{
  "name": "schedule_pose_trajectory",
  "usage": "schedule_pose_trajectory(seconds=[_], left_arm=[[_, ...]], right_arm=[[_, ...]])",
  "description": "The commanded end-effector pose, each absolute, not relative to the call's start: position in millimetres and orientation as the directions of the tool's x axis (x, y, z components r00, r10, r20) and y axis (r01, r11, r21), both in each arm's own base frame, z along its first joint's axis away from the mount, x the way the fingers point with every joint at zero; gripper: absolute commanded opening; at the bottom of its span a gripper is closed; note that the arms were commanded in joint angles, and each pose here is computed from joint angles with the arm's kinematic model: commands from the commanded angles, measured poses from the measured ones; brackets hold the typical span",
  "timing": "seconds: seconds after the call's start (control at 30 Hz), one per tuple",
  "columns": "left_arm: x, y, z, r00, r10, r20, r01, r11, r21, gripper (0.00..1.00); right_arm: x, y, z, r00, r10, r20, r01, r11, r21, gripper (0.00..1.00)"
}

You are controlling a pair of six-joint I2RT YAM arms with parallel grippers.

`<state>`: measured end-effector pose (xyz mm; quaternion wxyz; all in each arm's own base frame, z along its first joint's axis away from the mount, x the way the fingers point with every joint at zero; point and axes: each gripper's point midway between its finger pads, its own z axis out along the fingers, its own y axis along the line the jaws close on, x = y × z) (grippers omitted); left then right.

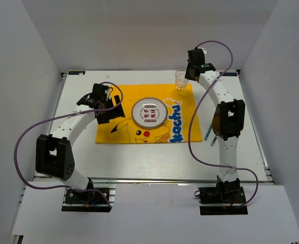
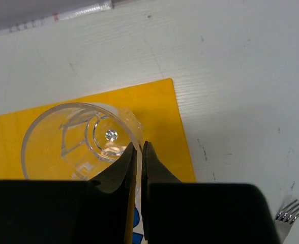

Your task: Set the dinner table for one person

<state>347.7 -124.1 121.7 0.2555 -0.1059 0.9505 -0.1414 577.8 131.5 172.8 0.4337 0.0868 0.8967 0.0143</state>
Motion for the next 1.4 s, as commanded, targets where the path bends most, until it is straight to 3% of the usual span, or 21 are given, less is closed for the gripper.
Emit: schedule_pose_trajectory(seconds=[0.0,0.57,0.6,0.63,0.67,0.73,0.97,1.1,1.2,1.37], left_arm=[[347.9,-127.8,137.3,-0.828,-0.272,-0.49,-0.1,0.932,-0.349,0.98],[348.2,-127.9,138.2,-0.828,-0.267,-0.493,-0.093,0.933,-0.348,0.98],[348.2,-127.9,138.2,-0.828,-0.267,-0.493,-0.093,0.933,-0.348,0.98],[348.6,-128.0,138.8,-0.827,-0.267,-0.494,-0.093,0.933,-0.348,0.98],[348.2,-127.9,138.6,-0.828,-0.267,-0.493,-0.093,0.933,-0.348,0.98],[347.8,-128.1,138.4,-0.829,-0.266,-0.491,-0.093,0.933,-0.348,0.98],[348.2,-116.7,144.8,-0.829,-0.27,-0.491,-0.136,0.947,-0.291,0.98],[339.8,-74.8,131.9,-0.829,-0.288,-0.48,-0.273,0.957,-0.102,0.98],[329.3,-66.5,126.4,-0.811,-0.327,-0.485,-0.327,0.941,-0.088,0.98],[322.7,-52.7,150.3,-0.727,-0.367,-0.58,-0.377,0.92,-0.109,0.98]], right_arm=[[577.6,135.6,138.4,-0.663,0.156,-0.732,0.132,0.987,0.09,0.0],[580.3,127.6,91.7,-0.716,0.116,-0.688,0.148,0.989,0.013,0.01],[580.4,129.1,92.7,-0.715,0.116,-0.69,0.145,0.989,0.017,0.18],[579.8,130.0,96.1,-0.713,0.117,-0.691,0.141,0.99,0.023,0.42],[579.7,130.6,108.6,-0.699,0.124,-0.704,0.14,0.99,0.035,0.76],[578.1,131.0,125.6,-0.677,0.132,-0.724,0.14,0.989,0.049,0.89],[543.1,88.6,252.4,-0.511,0.215,-0.832,0.249,0.964,0.096,0.89],[481.6,36.8,237.0,-0.542,0.281,-0.792,0.408,0.912,0.044,0.89],[431.5,19.6,199.7,-0.562,0.342,-0.753,0.449,0.891,0.07,0.89],[345.0,-11.9,141.2,-0.601,0.421,-0.679,0.553,0.833,0.027,0.89]])
